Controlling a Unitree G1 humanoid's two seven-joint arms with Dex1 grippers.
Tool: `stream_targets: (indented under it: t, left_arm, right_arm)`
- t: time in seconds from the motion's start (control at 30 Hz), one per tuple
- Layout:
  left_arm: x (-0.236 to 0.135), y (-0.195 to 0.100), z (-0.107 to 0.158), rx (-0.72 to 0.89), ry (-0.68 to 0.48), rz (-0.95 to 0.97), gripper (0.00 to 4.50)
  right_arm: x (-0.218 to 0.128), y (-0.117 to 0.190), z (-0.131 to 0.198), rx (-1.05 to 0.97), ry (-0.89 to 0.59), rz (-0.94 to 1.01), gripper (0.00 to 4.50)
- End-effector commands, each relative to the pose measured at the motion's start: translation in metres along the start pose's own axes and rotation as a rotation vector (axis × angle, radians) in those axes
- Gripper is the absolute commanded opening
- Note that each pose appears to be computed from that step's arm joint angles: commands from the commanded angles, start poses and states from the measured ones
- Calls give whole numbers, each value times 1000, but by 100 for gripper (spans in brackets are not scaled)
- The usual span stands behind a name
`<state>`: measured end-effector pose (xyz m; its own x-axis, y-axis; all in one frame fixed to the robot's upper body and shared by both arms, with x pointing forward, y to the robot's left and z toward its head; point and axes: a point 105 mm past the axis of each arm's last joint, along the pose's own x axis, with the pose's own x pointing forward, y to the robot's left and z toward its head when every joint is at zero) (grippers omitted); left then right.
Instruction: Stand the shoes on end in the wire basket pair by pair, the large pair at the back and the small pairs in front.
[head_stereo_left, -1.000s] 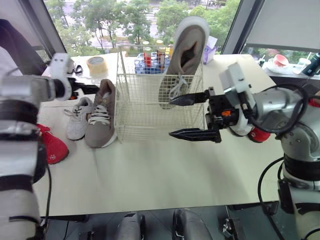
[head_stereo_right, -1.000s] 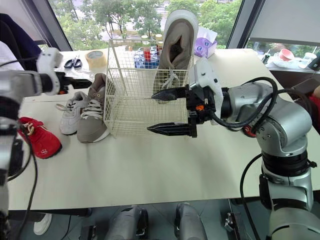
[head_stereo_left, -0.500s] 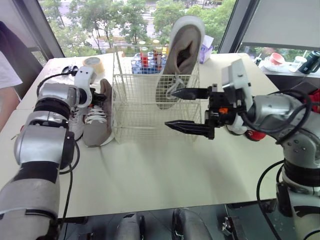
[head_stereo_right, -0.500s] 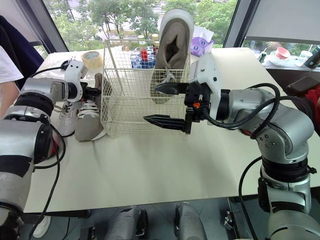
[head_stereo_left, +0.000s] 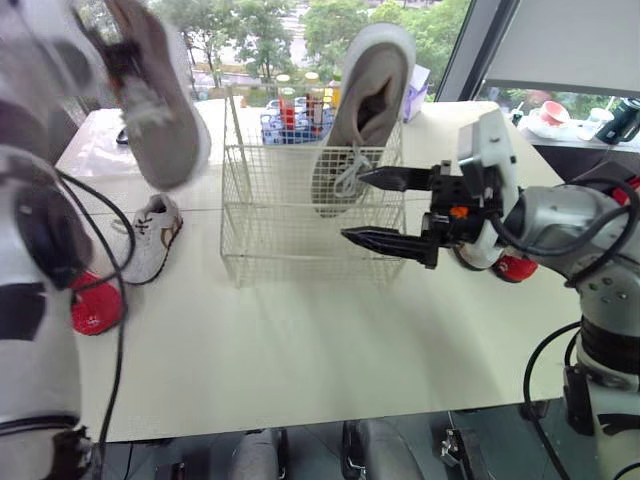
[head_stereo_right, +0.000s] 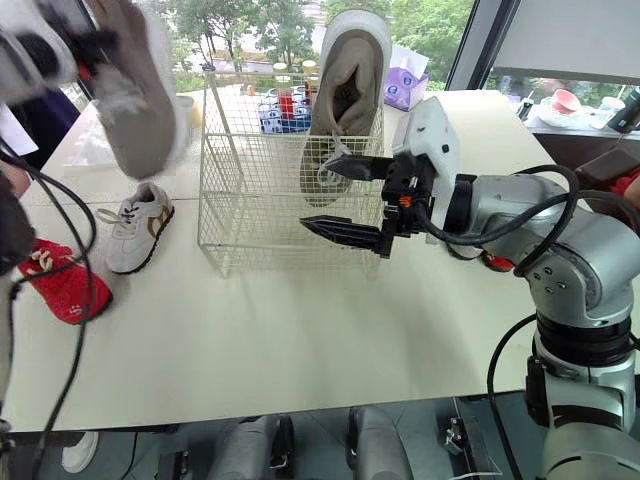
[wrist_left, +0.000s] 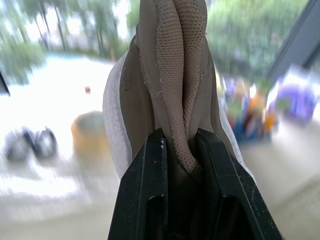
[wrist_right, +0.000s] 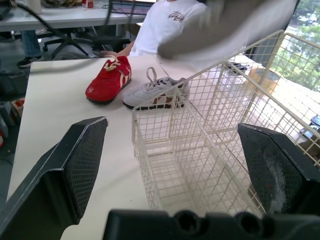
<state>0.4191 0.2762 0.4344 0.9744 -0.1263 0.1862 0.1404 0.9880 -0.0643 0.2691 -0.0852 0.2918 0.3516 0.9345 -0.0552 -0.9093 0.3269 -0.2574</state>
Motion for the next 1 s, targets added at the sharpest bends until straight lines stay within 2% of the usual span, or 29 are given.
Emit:
stream_targets:
  t: [0.03,0.1,0.17,0.27,0.37,0.63,0.8,1.0]
  left_arm:
    - [-13,-11,68,121,-280,15,26]
    - [-19,-36,99,144,-489,-52,26]
    - [-22,-64,111,147,-636,-141,26]
    - [-20,-93,107,166,-758,-211,26]
    - [-14,-124,90,237,-820,-234,26]
    - [6,-172,37,302,-841,-223,26]
    - [14,-184,11,286,-803,-237,26]
    - [14,-183,-11,273,-778,-255,26]
  right_arm:
    - [-6,-4,11,-39,-34,-27,450]
    - [-6,-5,12,-42,-39,-34,450]
    - [-5,-7,13,-45,-43,-40,450]
    - [-5,-8,14,-48,-49,-52,450]
    - [-8,-7,15,-46,-49,-70,450]
    - [-15,-6,18,-45,-45,-117,450]
    - [-17,-5,19,-42,-38,-134,450]
    - [-18,-7,18,-37,-37,-147,450]
